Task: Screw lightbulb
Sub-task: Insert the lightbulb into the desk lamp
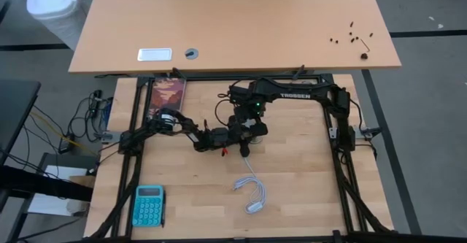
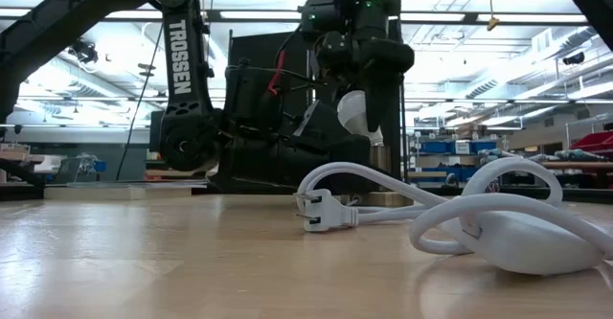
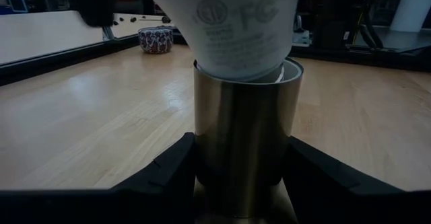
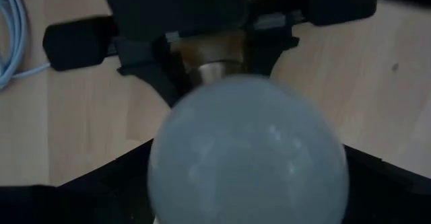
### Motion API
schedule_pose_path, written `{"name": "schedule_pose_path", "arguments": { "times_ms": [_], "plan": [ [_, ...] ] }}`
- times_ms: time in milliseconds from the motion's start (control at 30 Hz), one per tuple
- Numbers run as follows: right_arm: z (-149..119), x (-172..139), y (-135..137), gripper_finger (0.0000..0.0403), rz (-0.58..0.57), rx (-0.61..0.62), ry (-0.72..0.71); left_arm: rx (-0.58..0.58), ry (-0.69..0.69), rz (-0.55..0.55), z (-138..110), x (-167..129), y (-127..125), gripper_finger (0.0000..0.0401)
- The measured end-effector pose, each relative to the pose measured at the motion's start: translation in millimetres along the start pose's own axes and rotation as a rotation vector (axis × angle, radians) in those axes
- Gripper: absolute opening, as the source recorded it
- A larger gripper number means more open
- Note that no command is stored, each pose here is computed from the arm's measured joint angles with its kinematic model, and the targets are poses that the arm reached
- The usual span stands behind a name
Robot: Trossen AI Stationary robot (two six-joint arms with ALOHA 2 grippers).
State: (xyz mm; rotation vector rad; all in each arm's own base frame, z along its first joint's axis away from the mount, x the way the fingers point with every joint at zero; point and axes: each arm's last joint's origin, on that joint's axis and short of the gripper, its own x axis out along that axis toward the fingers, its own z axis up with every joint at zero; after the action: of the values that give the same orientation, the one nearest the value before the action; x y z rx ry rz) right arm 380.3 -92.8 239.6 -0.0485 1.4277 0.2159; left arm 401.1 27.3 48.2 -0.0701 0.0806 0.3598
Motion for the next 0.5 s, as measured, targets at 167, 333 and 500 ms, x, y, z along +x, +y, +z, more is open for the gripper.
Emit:
{"name": "schedule_pose_path", "arguments": {
  "times_ms": [167,333,500],
  "plan": [
    [2.9,5.3,1.7,0.0346,-0.004,-0.007,0.008,0.0,-0.001,0.004,0.0,0.0,0.1,0.0198],
    [6.0,4.8,1.9,0.0346,-0.025,-0.015,-0.017,0.001,-0.003,0.011,0.2,0.2,0.3,0.0198],
    [5.8,8.8,1.0,0.0346,-0.028,-0.013,-0.024,0.0,-0.007,0.011,0.8,0.4,0.3,0.0198]
  ]
}}
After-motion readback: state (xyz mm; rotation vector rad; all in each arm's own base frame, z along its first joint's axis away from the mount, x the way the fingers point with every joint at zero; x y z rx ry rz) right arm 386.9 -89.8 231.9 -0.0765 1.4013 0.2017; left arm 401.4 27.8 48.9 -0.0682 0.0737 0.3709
